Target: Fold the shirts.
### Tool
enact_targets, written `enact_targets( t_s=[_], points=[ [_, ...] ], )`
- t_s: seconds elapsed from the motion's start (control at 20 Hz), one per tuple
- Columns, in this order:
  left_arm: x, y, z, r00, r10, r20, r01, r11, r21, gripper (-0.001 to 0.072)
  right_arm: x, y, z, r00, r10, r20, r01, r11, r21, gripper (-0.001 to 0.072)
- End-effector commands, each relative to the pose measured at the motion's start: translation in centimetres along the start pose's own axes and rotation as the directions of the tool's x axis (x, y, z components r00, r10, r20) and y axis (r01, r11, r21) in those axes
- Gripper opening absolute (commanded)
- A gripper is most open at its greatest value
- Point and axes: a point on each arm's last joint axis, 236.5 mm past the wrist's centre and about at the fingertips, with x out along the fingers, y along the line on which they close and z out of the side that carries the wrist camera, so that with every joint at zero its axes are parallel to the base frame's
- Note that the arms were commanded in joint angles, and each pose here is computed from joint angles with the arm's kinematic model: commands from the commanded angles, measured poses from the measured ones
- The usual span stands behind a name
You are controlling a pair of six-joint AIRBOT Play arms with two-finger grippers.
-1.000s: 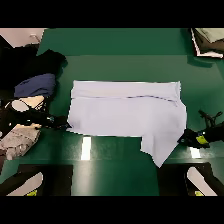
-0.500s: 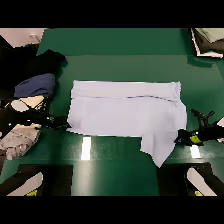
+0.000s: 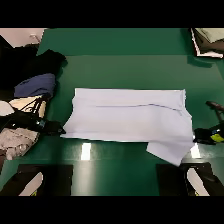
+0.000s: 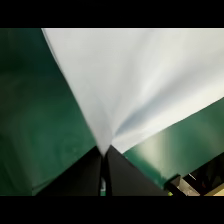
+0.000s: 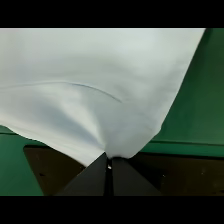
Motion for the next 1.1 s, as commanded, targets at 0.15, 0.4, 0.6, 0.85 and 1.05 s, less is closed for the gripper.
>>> enact_targets(
  t_s=[0.15,0.4,0.6,0.85,1.05],
  points=[
    [-3.6,-2.4,4.0,0.973,-0.008,0.23,0.003,1.0,0.021,0.002,-6.3,3.7,5.8,0.966,0.038,0.255,-0.005,0.992,-0.126,0.0018],
    [-5.1,-0.7,12.4,0.913,0.034,0.408,-0.028,0.999,-0.021,0.0021,-5.5,6.0,13.3,0.965,0.054,0.256,0.002,0.977,-0.212,0.0018],
    [-3.7,1.9,17.7,0.899,0.063,0.433,-0.029,0.996,-0.084,0.0021,-4.0,5.8,18.7,0.968,0.054,0.244,-0.004,0.98,-0.199,0.0018],
    [-0.7,3.7,22.4,0.905,0.021,0.425,0.057,0.984,-0.169,0.0022,-2.7,5.7,24.6,0.964,0.061,0.26,-0.015,0.984,-0.176,0.0024],
    [-0.5,5.4,26.0,0.875,0.051,0.481,0.122,0.939,-0.322,0.0666,-2.9,7.1,28.8,0.925,0.214,0.315,-0.199,0.977,-0.079,0.0387]
  ],
)
